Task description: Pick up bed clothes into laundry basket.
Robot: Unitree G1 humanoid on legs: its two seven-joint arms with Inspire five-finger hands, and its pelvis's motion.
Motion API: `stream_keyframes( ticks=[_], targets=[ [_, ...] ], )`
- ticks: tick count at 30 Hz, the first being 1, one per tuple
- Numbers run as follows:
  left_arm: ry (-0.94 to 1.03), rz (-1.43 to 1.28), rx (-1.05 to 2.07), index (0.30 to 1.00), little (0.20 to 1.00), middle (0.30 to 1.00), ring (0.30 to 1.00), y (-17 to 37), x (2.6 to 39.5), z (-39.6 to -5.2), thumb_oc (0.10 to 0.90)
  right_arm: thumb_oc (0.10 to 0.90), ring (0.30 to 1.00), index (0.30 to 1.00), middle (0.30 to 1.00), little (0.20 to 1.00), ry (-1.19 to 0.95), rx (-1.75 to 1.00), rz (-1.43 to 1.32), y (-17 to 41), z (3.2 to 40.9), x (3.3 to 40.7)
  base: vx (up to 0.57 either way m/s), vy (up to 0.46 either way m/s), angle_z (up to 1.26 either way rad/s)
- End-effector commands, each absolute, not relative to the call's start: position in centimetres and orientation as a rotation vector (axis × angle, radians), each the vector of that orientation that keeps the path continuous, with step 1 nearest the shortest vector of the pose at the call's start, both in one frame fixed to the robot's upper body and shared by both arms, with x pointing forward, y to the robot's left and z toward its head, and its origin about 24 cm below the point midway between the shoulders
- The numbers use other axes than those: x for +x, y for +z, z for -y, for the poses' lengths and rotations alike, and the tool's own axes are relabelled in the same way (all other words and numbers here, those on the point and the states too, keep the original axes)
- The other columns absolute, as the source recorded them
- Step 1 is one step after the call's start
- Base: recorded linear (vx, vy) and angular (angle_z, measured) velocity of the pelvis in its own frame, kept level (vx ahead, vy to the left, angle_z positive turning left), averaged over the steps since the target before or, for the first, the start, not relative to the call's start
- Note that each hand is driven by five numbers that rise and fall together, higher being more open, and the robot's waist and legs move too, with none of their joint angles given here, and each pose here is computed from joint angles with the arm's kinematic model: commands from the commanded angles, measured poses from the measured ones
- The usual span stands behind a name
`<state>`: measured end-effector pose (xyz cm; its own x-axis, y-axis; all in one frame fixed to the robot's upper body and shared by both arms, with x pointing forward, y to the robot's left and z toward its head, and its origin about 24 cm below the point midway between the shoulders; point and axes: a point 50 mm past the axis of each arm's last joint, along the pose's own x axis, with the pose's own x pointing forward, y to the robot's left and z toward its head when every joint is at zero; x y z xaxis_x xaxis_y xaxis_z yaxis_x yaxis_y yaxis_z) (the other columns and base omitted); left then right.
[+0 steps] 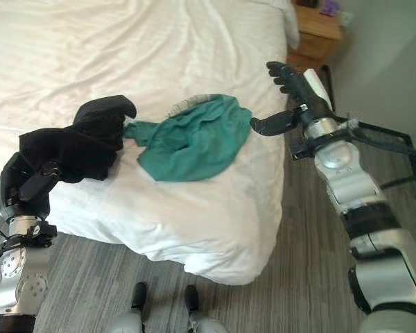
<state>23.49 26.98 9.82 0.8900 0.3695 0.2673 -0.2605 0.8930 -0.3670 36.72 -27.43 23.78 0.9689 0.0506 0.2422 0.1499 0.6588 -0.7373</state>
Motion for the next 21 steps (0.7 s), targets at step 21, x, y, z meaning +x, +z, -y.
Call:
stream_keyframes(
  ticks=[21],
  targets=[
    [0.166,0.591,-0.288,0.300,0.300,0.300,0.300,14.5,21.7,-24.9,0.400,0.800,0.900,0.900,0.900,0.900,-0.179,-1.101,-0.001,19.5,28.6,39.4,0.00,-0.029,0.16]
  ],
)
